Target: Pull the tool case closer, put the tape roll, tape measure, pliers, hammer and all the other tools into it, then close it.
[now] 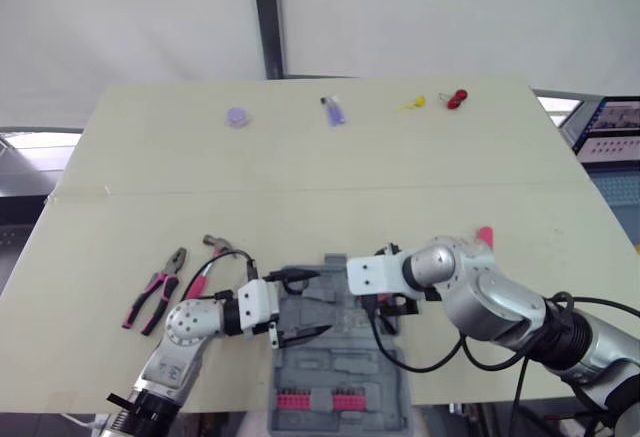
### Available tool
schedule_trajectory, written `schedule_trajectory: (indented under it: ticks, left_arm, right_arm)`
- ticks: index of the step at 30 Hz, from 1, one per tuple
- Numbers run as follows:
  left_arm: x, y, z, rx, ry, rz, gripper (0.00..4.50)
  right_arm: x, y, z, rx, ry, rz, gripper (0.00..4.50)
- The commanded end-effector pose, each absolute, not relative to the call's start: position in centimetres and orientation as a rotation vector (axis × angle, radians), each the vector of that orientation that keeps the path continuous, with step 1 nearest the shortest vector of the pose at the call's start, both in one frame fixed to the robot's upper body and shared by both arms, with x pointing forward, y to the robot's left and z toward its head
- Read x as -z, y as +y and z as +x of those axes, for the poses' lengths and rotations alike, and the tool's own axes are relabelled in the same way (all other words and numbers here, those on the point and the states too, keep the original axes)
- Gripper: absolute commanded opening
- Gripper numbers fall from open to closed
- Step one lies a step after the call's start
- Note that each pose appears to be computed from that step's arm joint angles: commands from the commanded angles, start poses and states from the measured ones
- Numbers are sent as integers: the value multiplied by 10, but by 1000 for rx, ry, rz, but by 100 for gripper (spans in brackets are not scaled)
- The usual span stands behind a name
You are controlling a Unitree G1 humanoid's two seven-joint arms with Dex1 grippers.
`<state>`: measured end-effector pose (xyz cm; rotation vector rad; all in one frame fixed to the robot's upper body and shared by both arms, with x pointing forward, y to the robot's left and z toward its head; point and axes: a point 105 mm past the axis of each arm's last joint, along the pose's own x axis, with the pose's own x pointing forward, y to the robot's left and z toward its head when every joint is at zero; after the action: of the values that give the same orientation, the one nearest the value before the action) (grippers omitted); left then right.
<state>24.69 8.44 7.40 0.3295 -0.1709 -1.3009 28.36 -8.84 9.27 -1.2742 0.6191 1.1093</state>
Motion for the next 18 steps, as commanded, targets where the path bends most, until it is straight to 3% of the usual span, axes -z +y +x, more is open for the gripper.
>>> schedule_trajectory:
  ticks: [1,7,12,15,18]
  left_arm:
    - [-83,79,242,1314,-217,343,450]
    - [-84,79,241,1311,-218,336,450]
    - [-85,79,244,1307,-218,333,450]
    - [-86,79,246,1309,-220,333,450]
    - [-87,80,247,1308,-220,335,450]
  right_arm:
    - [-105,-88,282,-1101,582,-1263,448]
    - [-129,-87,262,-1201,532,-1070,448]
    - [-144,-84,275,-1183,324,-833,448]
    - [-137,-96,279,-1184,244,-797,362]
    - [-134,-99,278,-1213,190,-683,214]
